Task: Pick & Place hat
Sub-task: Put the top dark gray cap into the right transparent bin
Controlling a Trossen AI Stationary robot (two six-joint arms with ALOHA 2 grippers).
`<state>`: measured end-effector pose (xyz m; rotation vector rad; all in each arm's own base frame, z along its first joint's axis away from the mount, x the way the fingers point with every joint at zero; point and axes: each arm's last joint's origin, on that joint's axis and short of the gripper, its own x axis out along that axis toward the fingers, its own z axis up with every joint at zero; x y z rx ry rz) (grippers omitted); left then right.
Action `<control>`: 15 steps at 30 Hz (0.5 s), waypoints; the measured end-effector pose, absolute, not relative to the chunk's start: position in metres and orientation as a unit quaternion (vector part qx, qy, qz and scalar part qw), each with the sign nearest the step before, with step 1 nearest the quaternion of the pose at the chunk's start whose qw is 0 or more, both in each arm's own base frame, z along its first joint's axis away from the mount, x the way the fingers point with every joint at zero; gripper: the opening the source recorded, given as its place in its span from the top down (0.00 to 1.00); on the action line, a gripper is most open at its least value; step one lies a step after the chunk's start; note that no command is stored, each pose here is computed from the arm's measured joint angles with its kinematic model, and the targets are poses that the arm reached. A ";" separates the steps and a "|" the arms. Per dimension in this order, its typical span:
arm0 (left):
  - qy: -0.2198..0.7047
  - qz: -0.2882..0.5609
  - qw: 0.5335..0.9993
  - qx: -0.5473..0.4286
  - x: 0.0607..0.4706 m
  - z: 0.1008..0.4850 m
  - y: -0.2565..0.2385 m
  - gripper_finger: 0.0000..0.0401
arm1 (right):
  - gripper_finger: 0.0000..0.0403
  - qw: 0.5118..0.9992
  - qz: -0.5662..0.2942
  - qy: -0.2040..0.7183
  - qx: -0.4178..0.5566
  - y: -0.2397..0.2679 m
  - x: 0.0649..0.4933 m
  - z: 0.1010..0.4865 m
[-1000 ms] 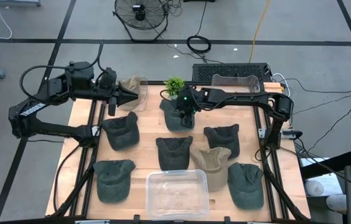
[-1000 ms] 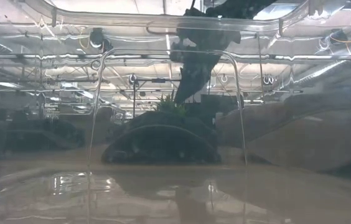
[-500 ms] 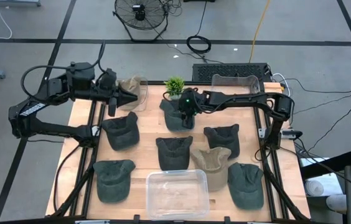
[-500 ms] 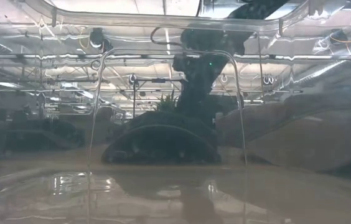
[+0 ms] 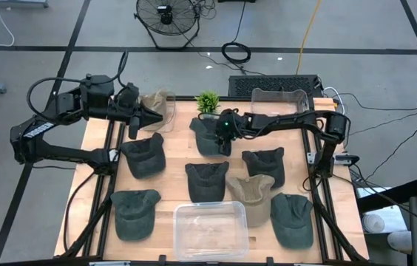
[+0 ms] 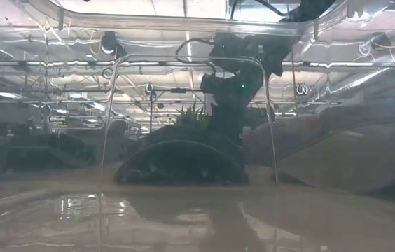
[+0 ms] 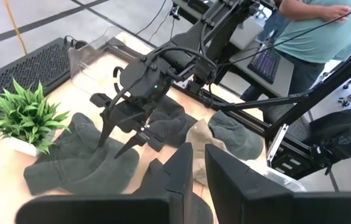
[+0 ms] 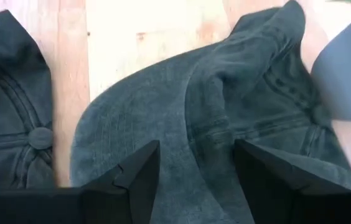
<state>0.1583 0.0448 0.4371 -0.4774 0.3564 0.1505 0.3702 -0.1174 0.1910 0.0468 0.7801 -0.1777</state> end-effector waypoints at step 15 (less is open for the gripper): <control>0.197 0.065 0.947 -0.245 0.158 0.434 0.040 0.88 | 0.64 0.901 -0.074 0.424 0.060 -0.105 0.357 0.191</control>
